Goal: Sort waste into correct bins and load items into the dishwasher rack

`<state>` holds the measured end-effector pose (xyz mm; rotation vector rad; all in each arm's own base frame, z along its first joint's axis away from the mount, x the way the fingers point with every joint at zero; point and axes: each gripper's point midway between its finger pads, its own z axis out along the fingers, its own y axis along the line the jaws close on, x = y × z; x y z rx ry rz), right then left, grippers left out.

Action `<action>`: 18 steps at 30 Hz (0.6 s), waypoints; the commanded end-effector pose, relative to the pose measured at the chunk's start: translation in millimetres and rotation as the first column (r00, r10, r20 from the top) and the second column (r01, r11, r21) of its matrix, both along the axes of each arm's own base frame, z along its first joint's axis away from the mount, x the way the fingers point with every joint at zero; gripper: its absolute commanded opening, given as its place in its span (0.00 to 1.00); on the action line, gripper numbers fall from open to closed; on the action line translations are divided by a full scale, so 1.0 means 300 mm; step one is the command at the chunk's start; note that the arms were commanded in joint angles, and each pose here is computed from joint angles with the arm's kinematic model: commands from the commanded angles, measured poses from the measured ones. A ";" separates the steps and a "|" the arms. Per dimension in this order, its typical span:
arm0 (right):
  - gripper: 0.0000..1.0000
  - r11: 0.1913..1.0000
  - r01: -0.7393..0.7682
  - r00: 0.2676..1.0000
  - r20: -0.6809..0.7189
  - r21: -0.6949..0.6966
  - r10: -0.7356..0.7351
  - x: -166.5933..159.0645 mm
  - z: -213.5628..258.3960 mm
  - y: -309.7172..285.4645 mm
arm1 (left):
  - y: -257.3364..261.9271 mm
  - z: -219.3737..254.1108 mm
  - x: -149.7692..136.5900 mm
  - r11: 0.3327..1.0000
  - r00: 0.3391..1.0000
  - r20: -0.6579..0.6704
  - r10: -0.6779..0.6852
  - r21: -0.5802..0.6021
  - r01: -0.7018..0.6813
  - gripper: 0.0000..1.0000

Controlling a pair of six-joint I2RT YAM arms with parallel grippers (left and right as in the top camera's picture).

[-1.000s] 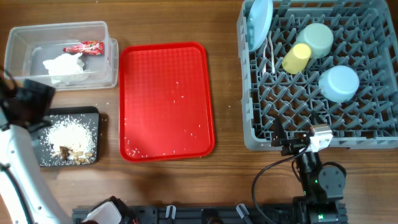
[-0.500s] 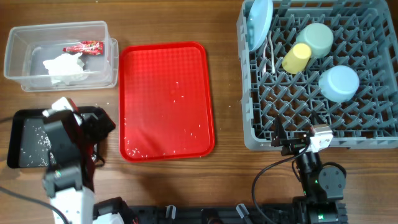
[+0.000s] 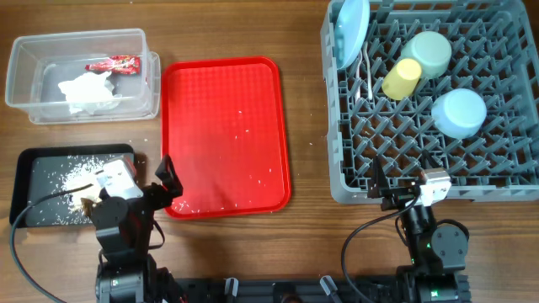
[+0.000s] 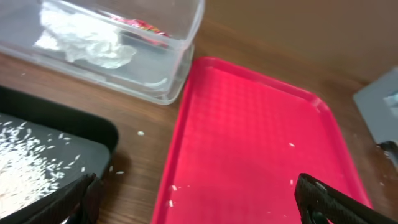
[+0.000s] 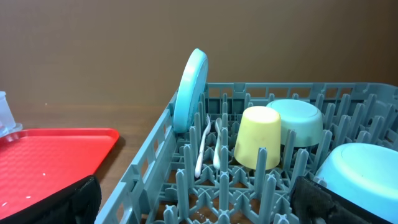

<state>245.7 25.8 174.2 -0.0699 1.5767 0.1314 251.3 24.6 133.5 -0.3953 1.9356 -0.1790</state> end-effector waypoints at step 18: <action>1.00 1.000 0.015 1.000 0.012 -0.012 -0.014 0.000 0.005 -0.010 | -0.089 0.104 -0.017 0.992 0.930 0.347 -0.120 0.073 0.101 1.00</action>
